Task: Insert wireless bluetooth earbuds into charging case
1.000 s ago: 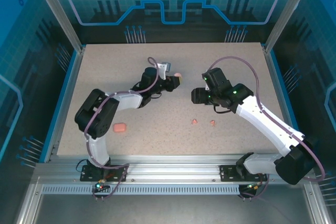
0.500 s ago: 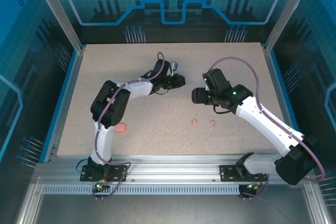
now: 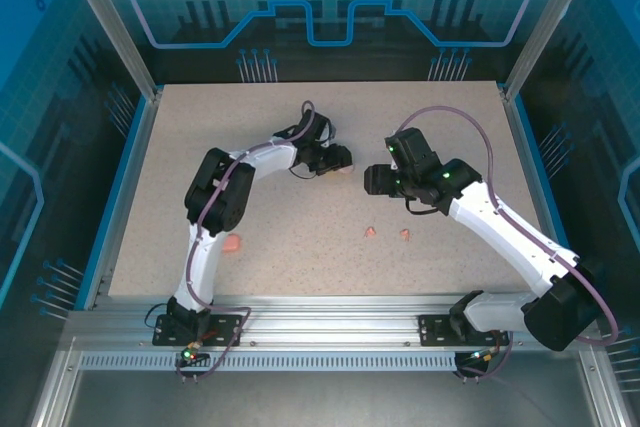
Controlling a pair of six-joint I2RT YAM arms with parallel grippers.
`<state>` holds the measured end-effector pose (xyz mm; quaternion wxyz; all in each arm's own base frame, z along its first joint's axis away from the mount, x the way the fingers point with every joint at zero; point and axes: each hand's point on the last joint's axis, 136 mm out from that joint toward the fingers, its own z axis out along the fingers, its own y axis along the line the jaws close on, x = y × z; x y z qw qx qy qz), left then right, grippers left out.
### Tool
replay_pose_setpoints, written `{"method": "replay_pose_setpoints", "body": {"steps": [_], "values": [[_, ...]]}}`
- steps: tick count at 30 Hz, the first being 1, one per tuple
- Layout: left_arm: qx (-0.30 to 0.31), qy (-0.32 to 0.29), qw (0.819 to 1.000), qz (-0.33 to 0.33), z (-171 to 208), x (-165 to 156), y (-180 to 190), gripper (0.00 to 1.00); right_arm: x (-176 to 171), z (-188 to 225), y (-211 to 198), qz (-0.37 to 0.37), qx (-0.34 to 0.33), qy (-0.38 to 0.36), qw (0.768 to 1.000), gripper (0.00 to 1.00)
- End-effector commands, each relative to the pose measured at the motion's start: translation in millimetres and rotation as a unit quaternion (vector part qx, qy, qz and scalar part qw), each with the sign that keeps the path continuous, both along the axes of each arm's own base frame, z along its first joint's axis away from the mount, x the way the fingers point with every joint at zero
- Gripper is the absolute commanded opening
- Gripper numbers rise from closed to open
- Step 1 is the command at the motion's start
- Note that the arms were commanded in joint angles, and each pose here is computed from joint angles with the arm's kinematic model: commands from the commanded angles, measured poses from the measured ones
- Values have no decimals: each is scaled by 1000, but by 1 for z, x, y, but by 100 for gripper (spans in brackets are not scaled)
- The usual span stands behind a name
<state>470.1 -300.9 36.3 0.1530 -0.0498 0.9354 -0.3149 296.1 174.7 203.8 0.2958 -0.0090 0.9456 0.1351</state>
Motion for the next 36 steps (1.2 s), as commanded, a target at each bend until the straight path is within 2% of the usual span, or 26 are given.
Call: {"method": "replay_pose_setpoints", "body": {"steps": [1, 12, 13, 14, 20, 28, 32, 36], "values": [[27, 19, 999, 8, -9, 1, 17, 54, 8, 13, -3, -12, 1, -16, 1000, 64], [78, -15, 996, 26, 17, 15, 56, 75, 13, 18, -2, -2, -8, -20, 1000, 68], [84, -20, 996, 27, 21, 15, 60, 94, 13, 19, -2, -2, -9, -20, 1000, 68], [91, -27, 995, 28, 27, 16, 65, 99, 14, 18, -2, -2, -11, -19, 1000, 69], [116, -73, 990, 37, 73, 13, 92, 99, 17, 15, 0, 1, -10, -14, 1000, 76], [131, -157, 975, 85, 141, -8, 135, 99, 26, 4, 17, 15, 7, 3, 1000, 78], [133, -195, 965, 111, 163, -22, 158, 99, 28, -11, 40, 33, 12, 23, 999, 78], [120, -235, 950, 168, 175, -32, 186, 99, 26, -24, 74, 64, 5, 40, 997, 78]]}}
